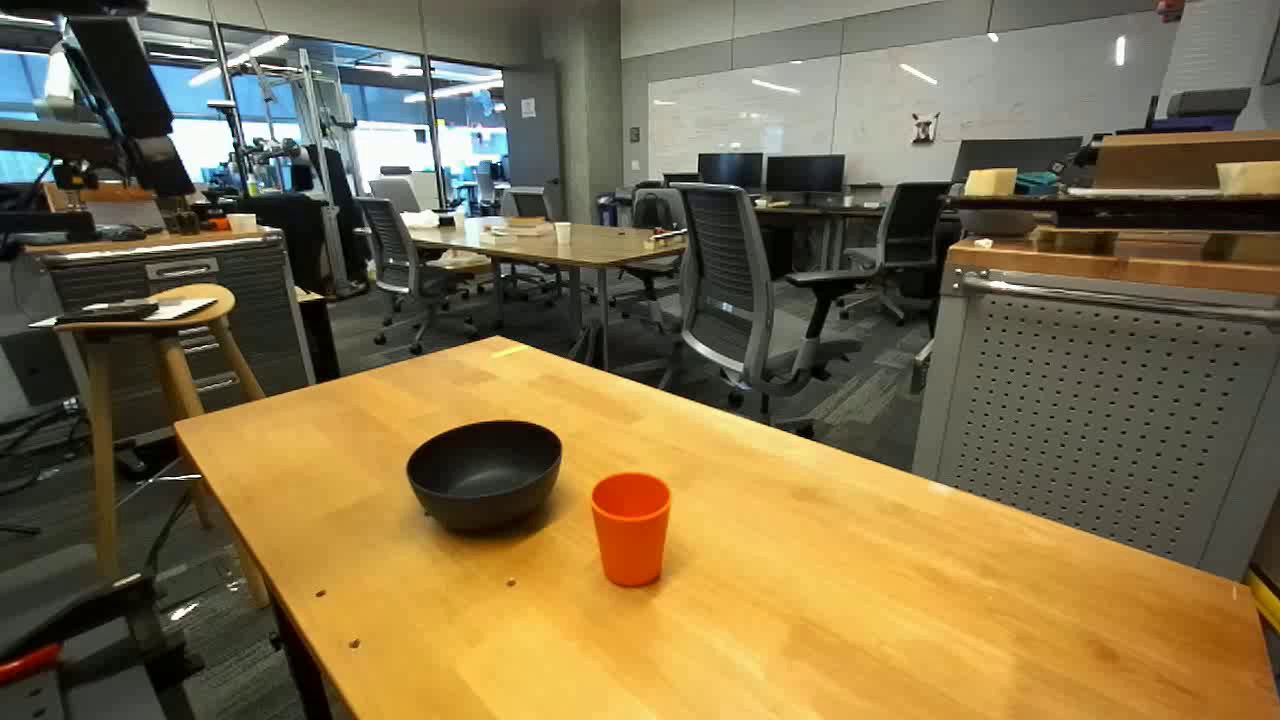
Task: Place the orange cup in the black bowl
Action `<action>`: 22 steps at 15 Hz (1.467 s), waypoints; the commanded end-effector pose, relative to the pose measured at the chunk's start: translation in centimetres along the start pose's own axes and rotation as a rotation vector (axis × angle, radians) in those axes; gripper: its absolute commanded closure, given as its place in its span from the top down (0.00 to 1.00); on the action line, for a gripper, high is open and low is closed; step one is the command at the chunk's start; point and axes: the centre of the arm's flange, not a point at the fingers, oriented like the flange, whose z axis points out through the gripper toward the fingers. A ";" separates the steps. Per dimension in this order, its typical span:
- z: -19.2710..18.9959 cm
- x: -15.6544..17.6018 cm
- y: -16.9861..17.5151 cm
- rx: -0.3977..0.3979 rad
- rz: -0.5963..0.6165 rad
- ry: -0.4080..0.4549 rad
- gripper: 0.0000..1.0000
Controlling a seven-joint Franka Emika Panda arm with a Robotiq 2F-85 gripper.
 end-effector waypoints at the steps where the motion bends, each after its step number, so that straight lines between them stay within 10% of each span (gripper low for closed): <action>1: 0.0 0.0 0.0 0.000 0.000 0.001 1.00; 12: 6.0 13.1 2.6 -0.235 0.001 -0.184 1.00; 21: 16.4 23.6 6.8 -0.148 0.003 -0.415 1.00; 22: 15.2 18.3 6.5 -0.159 0.017 -0.361 1.00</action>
